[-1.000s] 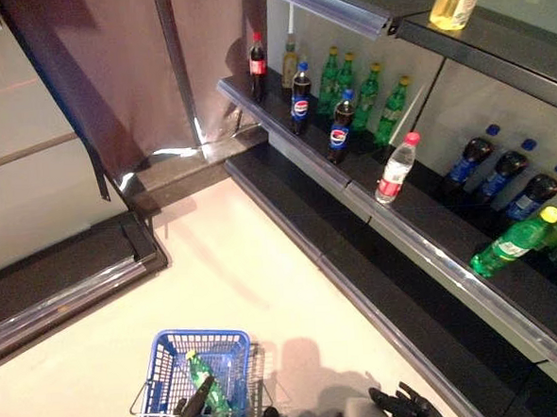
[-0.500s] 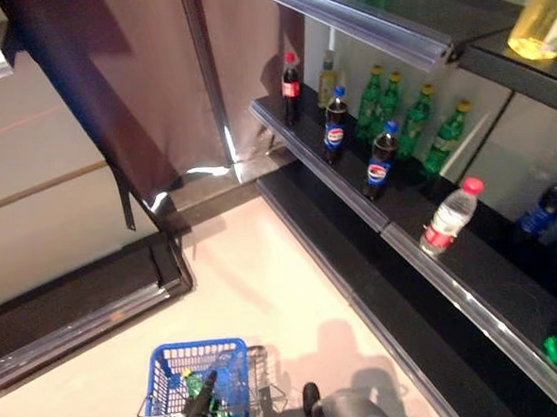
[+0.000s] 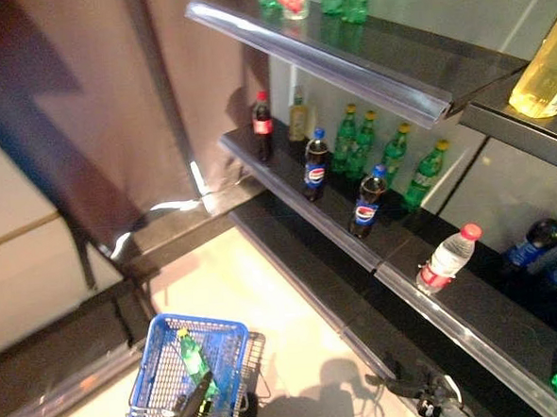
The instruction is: Pick up the drink and place into the basket.
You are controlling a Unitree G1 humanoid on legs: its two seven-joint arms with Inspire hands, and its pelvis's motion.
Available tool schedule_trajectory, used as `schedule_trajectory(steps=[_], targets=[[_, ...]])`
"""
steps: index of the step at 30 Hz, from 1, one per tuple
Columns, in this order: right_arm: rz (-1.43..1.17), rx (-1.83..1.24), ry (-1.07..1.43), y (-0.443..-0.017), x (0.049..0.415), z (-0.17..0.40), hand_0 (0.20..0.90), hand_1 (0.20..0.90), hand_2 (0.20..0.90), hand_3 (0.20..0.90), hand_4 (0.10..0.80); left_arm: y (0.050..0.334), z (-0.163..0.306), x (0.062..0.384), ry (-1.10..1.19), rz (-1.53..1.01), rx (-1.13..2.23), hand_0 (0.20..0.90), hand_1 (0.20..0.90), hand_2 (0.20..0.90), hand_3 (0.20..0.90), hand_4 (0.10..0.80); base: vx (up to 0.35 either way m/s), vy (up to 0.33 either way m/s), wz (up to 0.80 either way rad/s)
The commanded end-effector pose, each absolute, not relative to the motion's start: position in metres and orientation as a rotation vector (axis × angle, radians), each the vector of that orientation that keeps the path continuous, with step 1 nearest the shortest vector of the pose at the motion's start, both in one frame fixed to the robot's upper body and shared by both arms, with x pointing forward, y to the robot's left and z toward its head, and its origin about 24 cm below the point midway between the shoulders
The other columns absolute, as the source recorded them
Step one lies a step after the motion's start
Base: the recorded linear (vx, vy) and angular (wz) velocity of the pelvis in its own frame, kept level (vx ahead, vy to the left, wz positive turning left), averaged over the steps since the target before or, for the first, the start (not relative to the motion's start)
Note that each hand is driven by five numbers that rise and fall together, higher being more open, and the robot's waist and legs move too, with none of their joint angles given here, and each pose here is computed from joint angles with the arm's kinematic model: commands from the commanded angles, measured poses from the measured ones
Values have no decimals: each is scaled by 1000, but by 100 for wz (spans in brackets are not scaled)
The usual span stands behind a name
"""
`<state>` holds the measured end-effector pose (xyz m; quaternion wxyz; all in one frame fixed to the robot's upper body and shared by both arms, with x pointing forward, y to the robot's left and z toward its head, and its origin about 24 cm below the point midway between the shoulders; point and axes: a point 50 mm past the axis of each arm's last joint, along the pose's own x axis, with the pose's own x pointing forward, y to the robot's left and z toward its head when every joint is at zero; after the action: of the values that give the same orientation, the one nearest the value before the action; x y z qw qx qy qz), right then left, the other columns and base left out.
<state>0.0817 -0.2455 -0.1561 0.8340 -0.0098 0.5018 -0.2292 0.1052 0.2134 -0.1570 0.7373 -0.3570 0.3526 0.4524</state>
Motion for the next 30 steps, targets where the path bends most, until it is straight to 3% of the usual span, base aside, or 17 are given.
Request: schedule_trajectory(steps=[1,7,19,30], targets=[[-455,-49,1086,-238,64,-159,900,900,900,900,800,263,-128,124,544,926,-581,300,300,300,200,100,96,318,-36],[-342,-42,957,-219,97,-150,900,900,900,900,800,277,-120,121,508,910,-542,300,300,300,200,100,-41,139,-112],[71,-194,843,-197,136,-132,900,900,900,900,800,243,-135,108,582,910,-646,300,300,300,200,100,-58,-99,-14],[441,-318,388,-165,180,-51,900,900,900,900,800,263,-133,94,633,923,-563,300,300,300,200,100,30,64,-3]])
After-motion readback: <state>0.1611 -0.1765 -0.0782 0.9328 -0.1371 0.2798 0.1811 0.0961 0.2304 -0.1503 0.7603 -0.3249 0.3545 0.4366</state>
